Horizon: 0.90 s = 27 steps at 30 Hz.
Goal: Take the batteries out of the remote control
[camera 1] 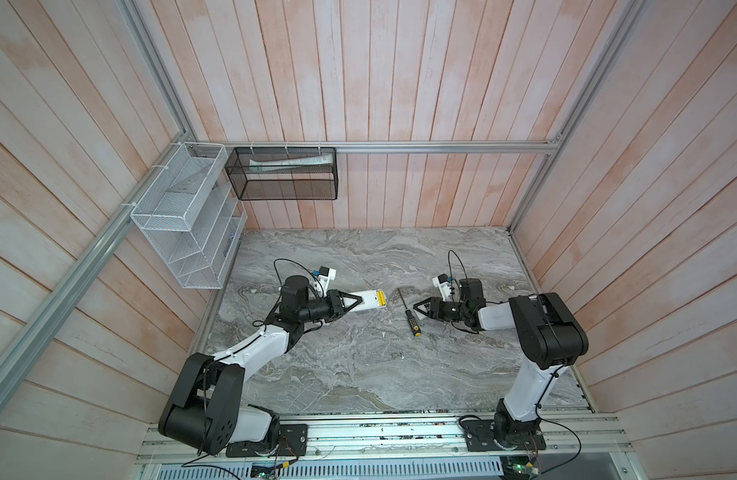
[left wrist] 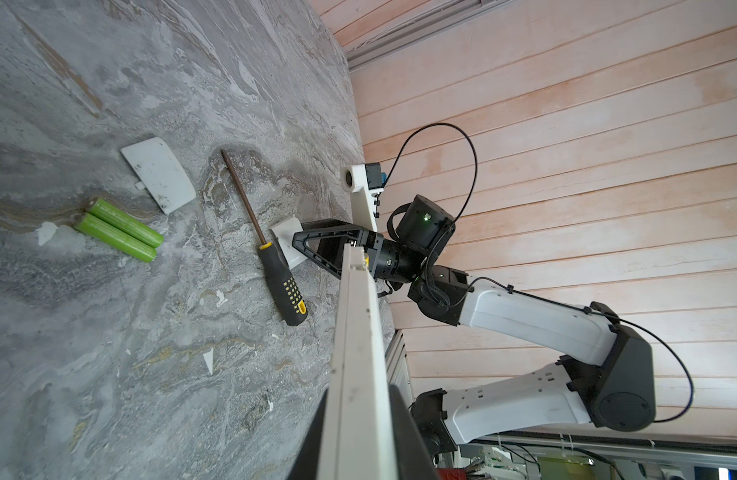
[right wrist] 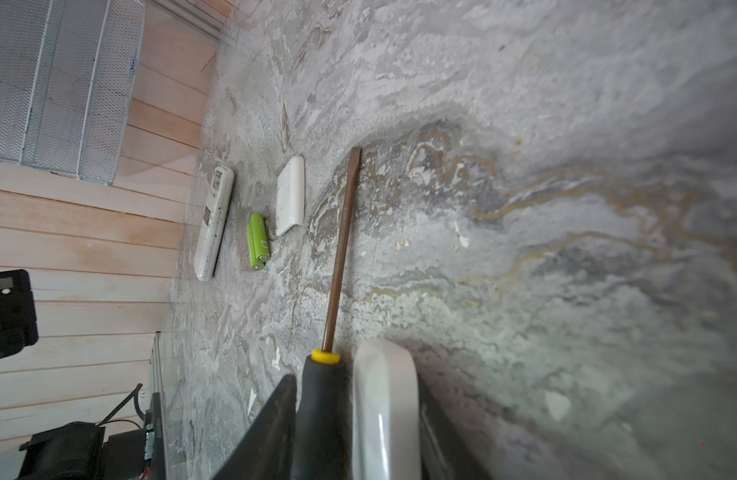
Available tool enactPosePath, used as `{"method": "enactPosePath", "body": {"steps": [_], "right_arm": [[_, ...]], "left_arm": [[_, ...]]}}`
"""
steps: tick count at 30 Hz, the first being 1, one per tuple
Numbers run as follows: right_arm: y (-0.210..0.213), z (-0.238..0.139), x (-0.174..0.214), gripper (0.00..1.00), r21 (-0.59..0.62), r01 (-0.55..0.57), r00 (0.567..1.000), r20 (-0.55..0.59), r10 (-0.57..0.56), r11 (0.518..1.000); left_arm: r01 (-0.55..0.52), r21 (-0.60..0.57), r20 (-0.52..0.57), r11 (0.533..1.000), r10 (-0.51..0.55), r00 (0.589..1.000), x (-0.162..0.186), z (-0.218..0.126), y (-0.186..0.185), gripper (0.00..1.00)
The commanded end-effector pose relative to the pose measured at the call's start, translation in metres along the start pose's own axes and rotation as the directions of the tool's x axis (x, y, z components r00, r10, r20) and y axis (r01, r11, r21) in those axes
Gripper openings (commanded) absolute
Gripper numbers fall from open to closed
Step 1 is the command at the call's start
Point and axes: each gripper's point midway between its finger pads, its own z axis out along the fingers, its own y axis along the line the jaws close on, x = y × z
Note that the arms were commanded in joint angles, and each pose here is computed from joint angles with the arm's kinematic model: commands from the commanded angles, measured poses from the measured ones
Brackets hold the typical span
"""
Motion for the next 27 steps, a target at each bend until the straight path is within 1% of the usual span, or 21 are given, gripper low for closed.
{"method": "enactPosePath", "body": {"steps": [1, 7, 12, 15, 18, 21, 24, 25, 27], "right_arm": [[-0.02, -0.007, 0.008, 0.47, 0.092, -0.023, 1.0, -0.006, 0.023, 0.996], [-0.025, -0.018, -0.002, 0.52, 0.182, 0.015, 1.0, 0.013, -0.017, 0.983], [-0.021, -0.032, -0.015, 0.54, 0.258, 0.078, 0.995, 0.035, -0.09, 0.963], [-0.003, -0.04, -0.024, 0.56, 0.251, 0.162, 0.983, 0.048, -0.179, 0.954], [0.025, -0.046, -0.032, 0.57, 0.23, 0.281, 0.952, 0.052, -0.3, 0.932], [0.06, -0.046, -0.032, 0.6, 0.185, 0.438, 0.89, 0.046, -0.453, 0.88], [0.094, -0.041, -0.025, 0.63, 0.165, 0.602, 0.789, 0.031, -0.614, 0.781], [0.105, -0.04, -0.022, 0.64, 0.164, 0.651, 0.748, 0.027, -0.663, 0.741], [0.124, -0.035, -0.016, 0.66, 0.148, 0.726, 0.676, 0.027, -0.736, 0.672]], "left_arm": [[-0.035, 0.004, 0.012, 0.999, 0.035, 0.999, 0.0, -0.004, -0.003, 0.0], [-0.032, -0.017, 0.005, 0.999, 0.032, 0.999, 0.002, -0.004, 0.003, 0.0], [-0.045, -0.032, -0.025, 0.998, 0.044, 0.999, 0.008, -0.003, 0.01, 0.0], [-0.053, -0.032, -0.046, 0.998, 0.052, 0.998, 0.013, -0.002, 0.013, 0.0], [-0.063, -0.039, -0.062, 0.997, 0.06, 0.996, 0.016, -0.001, 0.016, 0.0], [-0.072, -0.044, -0.076, 0.996, 0.068, 0.995, 0.019, -0.002, 0.018, 0.0], [-0.077, -0.049, -0.092, 0.996, 0.072, 0.993, 0.022, -0.002, 0.019, 0.0], [-0.081, -0.049, -0.095, 0.996, 0.076, 0.993, 0.022, -0.003, 0.018, 0.0], [-0.083, -0.054, -0.1, 0.995, 0.077, 0.992, 0.024, -0.003, 0.019, 0.0]]}}
